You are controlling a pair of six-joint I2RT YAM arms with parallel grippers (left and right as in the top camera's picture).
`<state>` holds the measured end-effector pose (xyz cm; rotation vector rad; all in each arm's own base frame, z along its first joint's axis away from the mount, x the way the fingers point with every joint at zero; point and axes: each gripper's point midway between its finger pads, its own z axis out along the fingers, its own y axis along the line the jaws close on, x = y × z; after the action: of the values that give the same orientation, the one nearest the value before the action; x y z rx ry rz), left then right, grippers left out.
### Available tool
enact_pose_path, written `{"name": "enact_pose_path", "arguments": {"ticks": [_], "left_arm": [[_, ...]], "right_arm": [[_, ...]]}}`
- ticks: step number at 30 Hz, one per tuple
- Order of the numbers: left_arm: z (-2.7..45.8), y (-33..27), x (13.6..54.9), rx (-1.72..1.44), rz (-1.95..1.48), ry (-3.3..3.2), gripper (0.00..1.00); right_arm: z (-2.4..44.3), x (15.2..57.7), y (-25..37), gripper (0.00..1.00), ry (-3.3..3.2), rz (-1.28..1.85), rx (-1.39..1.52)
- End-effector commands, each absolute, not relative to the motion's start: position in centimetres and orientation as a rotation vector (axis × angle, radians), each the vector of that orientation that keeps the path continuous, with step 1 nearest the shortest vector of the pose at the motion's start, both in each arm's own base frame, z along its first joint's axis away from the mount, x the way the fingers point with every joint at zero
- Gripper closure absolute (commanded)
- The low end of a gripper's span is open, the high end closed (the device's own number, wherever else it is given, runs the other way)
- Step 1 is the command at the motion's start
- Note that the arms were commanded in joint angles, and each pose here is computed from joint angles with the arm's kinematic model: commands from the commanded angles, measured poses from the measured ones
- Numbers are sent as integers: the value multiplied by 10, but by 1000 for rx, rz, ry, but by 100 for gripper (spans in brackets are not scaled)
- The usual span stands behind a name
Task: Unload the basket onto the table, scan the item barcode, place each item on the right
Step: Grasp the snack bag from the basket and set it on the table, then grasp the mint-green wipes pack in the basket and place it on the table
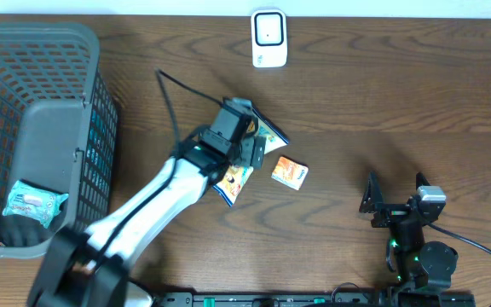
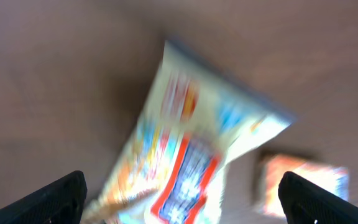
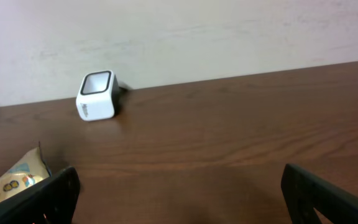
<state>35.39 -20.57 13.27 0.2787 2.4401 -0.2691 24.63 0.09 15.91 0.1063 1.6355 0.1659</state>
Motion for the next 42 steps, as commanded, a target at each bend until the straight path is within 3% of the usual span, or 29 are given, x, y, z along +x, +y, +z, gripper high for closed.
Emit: {"name": "enact_pose_path", "arguments": {"ticks": [1, 7, 12, 20, 26, 42], "left_arm": [[252, -195, 370, 199, -270, 2146, 2], [378, -92, 361, -142, 57, 1778, 2], [405, 16, 348, -457, 299, 1649, 2], [350, 141, 308, -1073, 310, 1609, 2], [319, 193, 292, -1255, 283, 1636, 2], [122, 237, 256, -1680, 357, 2179, 2]], "right_arm": [[159, 246, 1, 1, 1635, 166, 109], [159, 246, 1, 1, 1635, 167, 109], [159, 246, 1, 1, 1635, 167, 109], [159, 246, 1, 1, 1635, 166, 109], [159, 246, 1, 1, 1635, 167, 109], [159, 246, 1, 1, 1635, 166, 109]]}}
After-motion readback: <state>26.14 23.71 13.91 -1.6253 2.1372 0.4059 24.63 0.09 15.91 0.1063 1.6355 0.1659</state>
